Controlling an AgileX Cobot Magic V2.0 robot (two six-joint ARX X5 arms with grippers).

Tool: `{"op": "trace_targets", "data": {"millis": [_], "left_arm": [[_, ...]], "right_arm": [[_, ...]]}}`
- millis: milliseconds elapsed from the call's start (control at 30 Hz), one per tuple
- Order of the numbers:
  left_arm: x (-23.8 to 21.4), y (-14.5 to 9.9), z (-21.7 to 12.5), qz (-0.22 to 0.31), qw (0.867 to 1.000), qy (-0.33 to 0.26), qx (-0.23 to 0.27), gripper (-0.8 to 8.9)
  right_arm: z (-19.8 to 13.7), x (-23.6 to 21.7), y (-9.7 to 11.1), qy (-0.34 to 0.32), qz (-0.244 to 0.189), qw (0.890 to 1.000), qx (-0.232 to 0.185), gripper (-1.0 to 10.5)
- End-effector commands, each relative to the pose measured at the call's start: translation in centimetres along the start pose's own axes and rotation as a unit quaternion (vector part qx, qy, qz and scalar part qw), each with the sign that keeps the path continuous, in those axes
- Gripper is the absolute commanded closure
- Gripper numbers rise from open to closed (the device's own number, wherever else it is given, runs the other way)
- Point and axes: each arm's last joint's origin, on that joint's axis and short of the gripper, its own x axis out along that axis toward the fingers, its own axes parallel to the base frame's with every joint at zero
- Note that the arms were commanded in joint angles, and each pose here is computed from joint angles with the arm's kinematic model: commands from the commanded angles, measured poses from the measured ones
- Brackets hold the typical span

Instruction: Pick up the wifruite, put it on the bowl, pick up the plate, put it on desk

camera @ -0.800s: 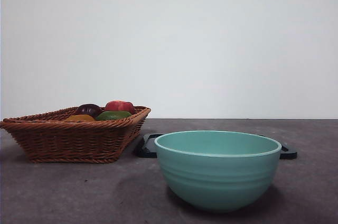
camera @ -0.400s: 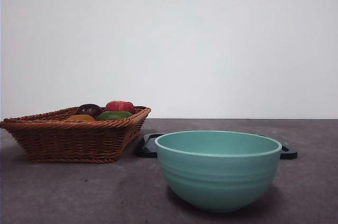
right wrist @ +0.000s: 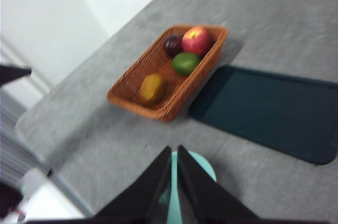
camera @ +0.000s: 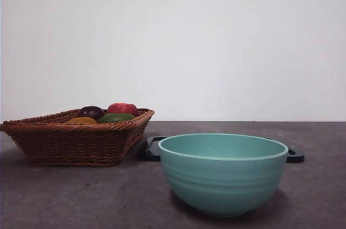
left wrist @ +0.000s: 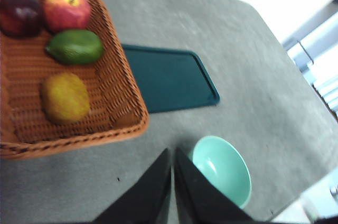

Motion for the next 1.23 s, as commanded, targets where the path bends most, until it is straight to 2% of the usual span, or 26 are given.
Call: {"op": "trace_targets", "data": {"millis": [33,167,333,433,500,567,600,667,700,933,1100,1233], "left_arm": [[-0.2,-0.5,0.3,-0.012,0.999,0.012,0.038,8.04],[0.0,-0.7,-0.2,-0.021,0.997,0.041,0.055,8.04],[-0.1,-0.8,-0.4,-0.023,0.997,0.048,0.055,7.98],[-0.1,-0.8,-0.4,-0.023,0.997,0.048,0.055,6.84],[-0.1,-0.8,-0.4,-0.023,0.997,0.047,0.056,5.48],[-0.1,-0.8,-0.3,-0.023,0.997,0.046,0.058,3.81],[-0.1,-0.8,-0.3,-0.023,0.997,0.046,0.058,3.24],[-0.1,-0.8,-0.3,-0.024,0.997,0.046,0.058,2.35],[-0.1,-0.8,-0.3,-0.024,0.997,0.046,0.058,2.18],[-0.1,-0.8,-0.3,-0.023,0.998,0.049,0.045,2.20],[0.2,-0.8,0.4,-0.016,0.997,0.074,0.036,2.20],[0.8,-0.7,1.8,0.016,0.994,0.099,0.047,2.20]], "right_arm": [[0.2,-0.2,0.3,0.002,0.010,0.999,-0.040,9.4],[0.0,-0.2,0.3,0.011,0.009,0.999,-0.043,9.4],[0.0,-0.2,0.3,0.012,0.009,0.999,-0.043,9.4],[0.0,-0.2,0.3,0.012,0.009,0.999,-0.044,9.4],[0.0,-0.2,0.3,0.012,0.009,0.999,-0.044,8.5],[0.0,-0.2,0.3,0.012,0.009,0.999,-0.044,6.4],[0.0,-0.2,0.3,0.012,0.008,0.999,-0.043,5.3],[0.0,-0.2,0.3,0.012,0.008,0.999,-0.041,3.9],[0.0,-0.2,0.3,0.012,0.008,0.999,-0.041,3.7],[0.0,-0.2,0.3,0.014,0.009,0.999,-0.038,3.7],[-0.1,-0.2,0.3,0.016,0.009,0.999,-0.030,3.7],[0.0,-0.5,0.4,0.022,0.008,0.999,-0.027,3.7]]}}
